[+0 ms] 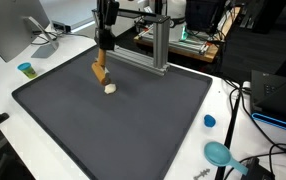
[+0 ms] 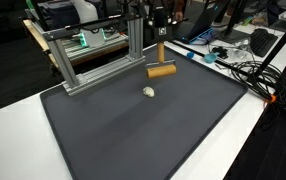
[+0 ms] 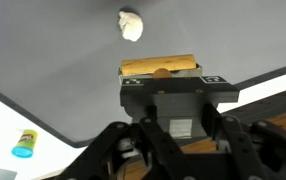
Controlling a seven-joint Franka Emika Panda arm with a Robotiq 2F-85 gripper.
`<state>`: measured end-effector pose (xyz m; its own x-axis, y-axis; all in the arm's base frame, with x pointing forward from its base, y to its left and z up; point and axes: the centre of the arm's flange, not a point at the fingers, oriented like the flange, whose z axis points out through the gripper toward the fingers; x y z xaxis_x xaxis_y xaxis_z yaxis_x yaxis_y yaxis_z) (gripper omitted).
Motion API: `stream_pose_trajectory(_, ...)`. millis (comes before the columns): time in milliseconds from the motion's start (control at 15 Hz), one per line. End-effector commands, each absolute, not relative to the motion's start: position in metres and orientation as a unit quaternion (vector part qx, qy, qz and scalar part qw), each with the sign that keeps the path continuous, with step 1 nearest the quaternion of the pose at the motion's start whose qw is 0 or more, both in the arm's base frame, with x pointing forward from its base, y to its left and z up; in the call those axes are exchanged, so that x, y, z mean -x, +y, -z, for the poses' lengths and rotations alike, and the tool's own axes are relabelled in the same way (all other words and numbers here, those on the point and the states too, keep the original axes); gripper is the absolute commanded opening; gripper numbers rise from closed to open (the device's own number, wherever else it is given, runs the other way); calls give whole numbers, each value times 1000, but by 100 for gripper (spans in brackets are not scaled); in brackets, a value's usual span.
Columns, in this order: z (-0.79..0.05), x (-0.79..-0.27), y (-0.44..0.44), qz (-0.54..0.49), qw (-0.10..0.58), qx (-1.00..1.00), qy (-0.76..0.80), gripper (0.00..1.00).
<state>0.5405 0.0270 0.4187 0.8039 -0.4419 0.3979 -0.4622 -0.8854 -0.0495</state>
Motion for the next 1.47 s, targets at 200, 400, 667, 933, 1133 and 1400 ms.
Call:
stream_pose_trajectory(200, -408, -542, 7, -174, 57, -951, -249, 21)
stream_pose_trajectory(400, -396, -540, 9, -157, 49, -953, -253, 21)
stream_pose_trajectory(667, -377, -542, 5, -138, 51, -954, -261, 21)
stream_pose_trajectory(933, -365, -542, 7, -118, 30, -957, -265, 21)
stream_pose_trajectory(1133, -360, -544, 11, -114, 22, -956, -268, 21)
stream_pose_trajectory(1400, -359, -548, 10, -123, 28, -952, -278, 21)
